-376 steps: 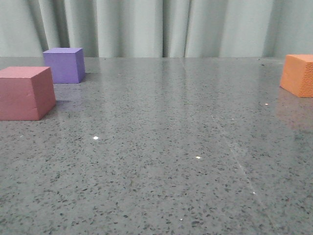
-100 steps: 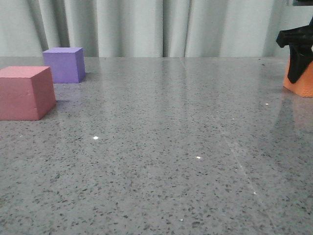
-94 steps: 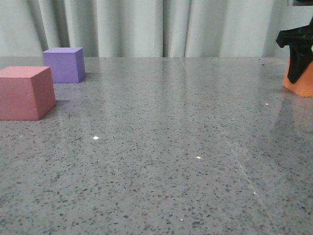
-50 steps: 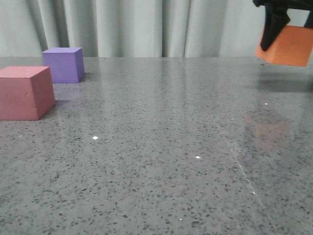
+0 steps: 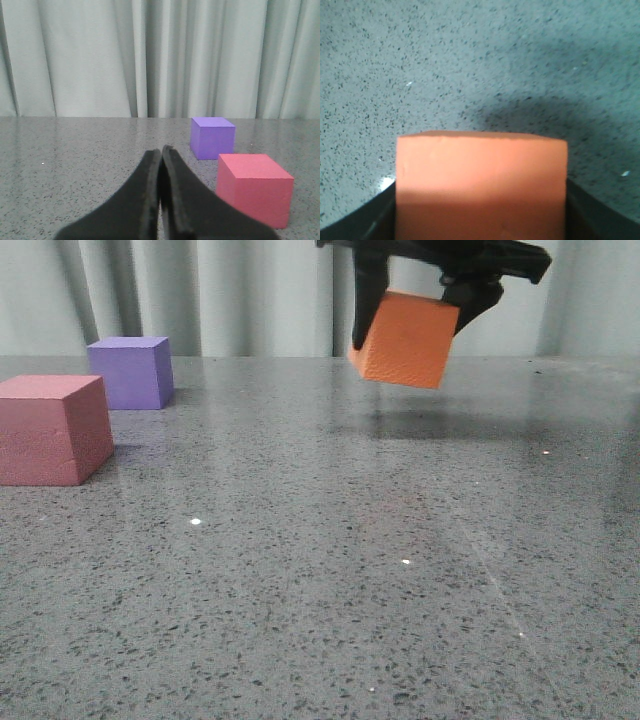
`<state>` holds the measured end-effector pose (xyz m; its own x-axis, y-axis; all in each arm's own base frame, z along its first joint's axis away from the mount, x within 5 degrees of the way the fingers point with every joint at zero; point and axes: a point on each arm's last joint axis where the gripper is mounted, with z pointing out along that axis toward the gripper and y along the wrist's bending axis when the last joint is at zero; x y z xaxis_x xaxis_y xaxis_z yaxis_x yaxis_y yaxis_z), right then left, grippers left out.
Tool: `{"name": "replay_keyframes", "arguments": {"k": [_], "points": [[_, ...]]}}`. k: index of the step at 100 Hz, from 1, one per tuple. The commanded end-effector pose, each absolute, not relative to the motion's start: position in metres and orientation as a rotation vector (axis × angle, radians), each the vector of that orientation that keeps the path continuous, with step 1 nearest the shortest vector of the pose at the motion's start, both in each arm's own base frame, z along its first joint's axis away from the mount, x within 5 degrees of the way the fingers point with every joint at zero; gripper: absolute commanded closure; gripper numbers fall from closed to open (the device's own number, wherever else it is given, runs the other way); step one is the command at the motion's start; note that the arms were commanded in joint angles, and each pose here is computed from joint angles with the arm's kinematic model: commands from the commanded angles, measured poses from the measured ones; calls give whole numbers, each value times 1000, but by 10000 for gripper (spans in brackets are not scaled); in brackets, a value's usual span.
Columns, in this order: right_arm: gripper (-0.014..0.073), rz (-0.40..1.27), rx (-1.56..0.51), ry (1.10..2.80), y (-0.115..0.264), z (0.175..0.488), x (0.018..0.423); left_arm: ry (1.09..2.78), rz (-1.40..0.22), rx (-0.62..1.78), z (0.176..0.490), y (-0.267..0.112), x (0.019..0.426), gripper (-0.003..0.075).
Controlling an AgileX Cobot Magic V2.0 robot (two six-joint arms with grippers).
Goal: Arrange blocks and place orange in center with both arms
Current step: 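Lift the orange cube with the right gripper and carry it toward the table middle, then set the orange cube down and open the right gripper, raising it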
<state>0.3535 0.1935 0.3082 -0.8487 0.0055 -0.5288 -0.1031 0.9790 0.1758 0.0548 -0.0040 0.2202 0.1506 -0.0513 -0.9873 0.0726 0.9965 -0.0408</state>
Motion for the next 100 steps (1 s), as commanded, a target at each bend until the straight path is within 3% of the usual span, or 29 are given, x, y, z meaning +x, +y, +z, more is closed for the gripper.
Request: {"name": "replay_keyframes", "arguments": {"k": [1, 28, 63, 75, 92, 100], "points": [[323, 286, -20, 2426, 204, 336, 348, 1363, -102, 22, 211, -5, 54, 733], [323, 310, -2, 2415, 239, 323, 356, 1363, -102, 22, 211, -5, 54, 733], [312, 286, -18, 2453, 258, 308, 368, 1363, -102, 22, 211, -5, 54, 733], [235, 283, -19, 2457, 258, 305, 369, 1363, -102, 22, 211, -5, 54, 733], [30, 288, -19, 2450, 259, 307, 369, 1363, -102, 22, 211, -5, 54, 733], [-22, 291, -19, 2447, 259, 307, 370, 1363, -102, 22, 211, -5, 54, 733]]}}
